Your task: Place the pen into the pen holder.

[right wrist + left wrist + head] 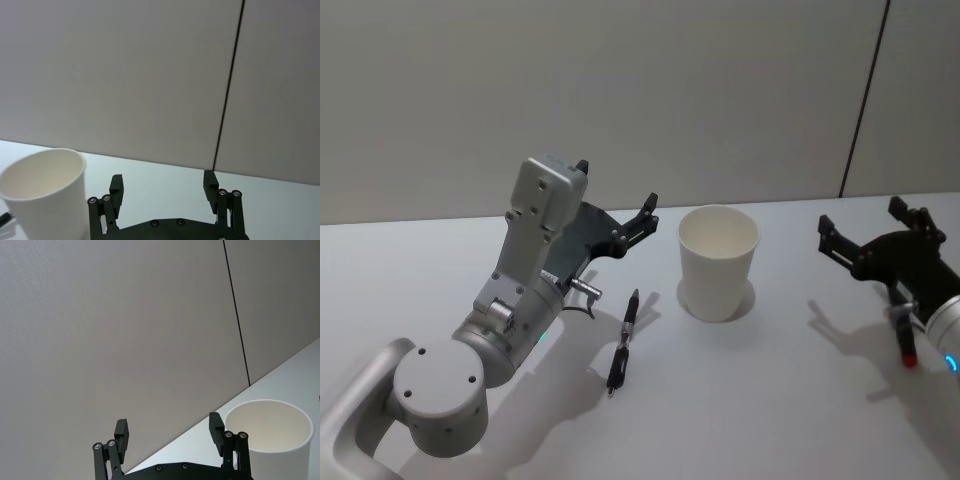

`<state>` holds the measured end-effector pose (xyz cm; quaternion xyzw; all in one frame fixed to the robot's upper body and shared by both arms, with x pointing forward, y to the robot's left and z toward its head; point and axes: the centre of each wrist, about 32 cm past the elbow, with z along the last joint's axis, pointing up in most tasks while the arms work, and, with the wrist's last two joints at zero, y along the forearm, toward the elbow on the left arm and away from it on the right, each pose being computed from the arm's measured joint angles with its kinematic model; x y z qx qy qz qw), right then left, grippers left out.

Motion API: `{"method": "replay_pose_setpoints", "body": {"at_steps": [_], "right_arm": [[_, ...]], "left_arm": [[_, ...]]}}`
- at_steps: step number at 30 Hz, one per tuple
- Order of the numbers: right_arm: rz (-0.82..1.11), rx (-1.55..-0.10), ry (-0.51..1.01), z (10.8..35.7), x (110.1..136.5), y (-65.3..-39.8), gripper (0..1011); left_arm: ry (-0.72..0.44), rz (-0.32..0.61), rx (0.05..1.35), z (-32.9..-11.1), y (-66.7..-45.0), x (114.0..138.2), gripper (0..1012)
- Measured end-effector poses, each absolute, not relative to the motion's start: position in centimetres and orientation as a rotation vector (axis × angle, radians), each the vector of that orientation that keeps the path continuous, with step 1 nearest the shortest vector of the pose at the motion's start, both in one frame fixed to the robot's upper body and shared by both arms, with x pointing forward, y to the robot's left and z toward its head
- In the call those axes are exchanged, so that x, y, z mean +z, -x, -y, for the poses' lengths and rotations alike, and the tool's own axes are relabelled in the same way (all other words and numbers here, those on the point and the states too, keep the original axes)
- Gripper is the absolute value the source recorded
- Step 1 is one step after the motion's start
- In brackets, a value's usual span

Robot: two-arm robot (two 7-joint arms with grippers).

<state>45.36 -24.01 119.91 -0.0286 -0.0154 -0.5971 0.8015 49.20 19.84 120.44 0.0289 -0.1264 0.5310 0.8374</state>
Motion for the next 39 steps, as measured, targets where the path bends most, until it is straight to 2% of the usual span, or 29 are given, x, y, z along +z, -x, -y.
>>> {"method": "replay_pose_setpoints", "body": {"at_steps": [14, 24, 39], "right_arm": [[-0.117, -1.433, 0.187, 25.8, 122.8, -48.1, 1001], [-0.223, -1.496, 0.247, 26.0, 124.1, -49.8, 1001], [-0.313, -1.512, 0.317, 24.9, 123.8, -51.2, 1001]], "left_arm": [[-0.061, 0.268, 1.124, -19.8, -49.2, 120.4, 1001], [-0.061, 0.268, 1.124, -19.8, -49.2, 120.4, 1001], [-0.061, 0.267, 1.124, -19.8, -49.2, 120.4, 1001]]}}
